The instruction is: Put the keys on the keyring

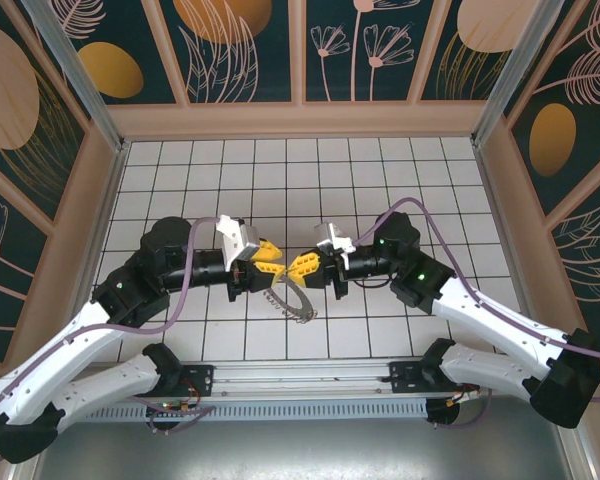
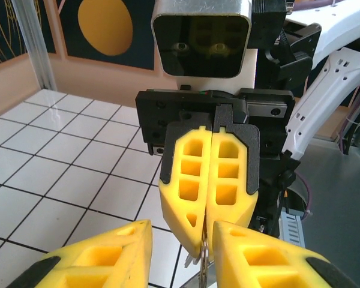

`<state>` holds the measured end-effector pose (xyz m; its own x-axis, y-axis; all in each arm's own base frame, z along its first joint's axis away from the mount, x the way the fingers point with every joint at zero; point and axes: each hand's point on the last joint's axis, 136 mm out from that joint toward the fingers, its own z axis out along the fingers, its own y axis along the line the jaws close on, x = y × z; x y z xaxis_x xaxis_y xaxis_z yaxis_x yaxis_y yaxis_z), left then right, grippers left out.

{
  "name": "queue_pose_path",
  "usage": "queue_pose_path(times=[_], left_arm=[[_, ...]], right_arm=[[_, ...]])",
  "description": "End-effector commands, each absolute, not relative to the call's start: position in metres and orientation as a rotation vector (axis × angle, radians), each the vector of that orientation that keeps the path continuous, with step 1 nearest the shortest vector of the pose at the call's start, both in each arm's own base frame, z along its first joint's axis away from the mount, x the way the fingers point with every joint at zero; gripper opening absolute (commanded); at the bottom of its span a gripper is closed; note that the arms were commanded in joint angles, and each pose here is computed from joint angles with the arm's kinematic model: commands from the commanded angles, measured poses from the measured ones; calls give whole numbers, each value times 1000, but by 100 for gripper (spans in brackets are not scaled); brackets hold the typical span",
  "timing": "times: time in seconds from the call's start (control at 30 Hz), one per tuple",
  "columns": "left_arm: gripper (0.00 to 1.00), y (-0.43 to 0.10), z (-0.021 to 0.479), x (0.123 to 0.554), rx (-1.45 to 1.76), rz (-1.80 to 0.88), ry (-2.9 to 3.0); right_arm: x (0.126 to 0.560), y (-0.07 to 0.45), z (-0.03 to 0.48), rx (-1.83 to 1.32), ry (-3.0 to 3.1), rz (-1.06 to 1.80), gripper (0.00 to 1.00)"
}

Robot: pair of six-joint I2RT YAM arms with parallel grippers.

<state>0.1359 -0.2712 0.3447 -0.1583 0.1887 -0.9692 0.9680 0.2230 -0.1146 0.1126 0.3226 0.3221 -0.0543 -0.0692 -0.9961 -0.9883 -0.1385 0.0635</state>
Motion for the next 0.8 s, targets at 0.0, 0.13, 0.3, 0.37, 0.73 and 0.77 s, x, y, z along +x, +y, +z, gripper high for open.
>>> queue_pose_path(times=[0.0, 0.13, 0.3, 0.37, 0.73, 0.77], left_arm=[[31, -270, 342, 129, 1167, -1046, 1576], [31, -273, 334, 128, 1187, -1065, 1601], [27, -274, 325, 130, 1199, -1051, 1629], [22, -275, 324, 131, 1205, -1053, 1629], [0, -276, 315, 128, 1224, -1066, 1616], [0, -275, 317, 129, 1214, -1057, 1605]], right_arm=[[114, 322, 344, -1328, 1156, 1281, 0], [115, 322, 344, -1330, 1161, 1278, 0], [115, 323, 344, -1331, 1161, 1280, 0], [115, 323, 344, -1331, 1159, 1283, 0], [117, 323, 343, -1325, 1170, 1272, 0], [118, 323, 342, -1320, 1178, 1269, 0]])
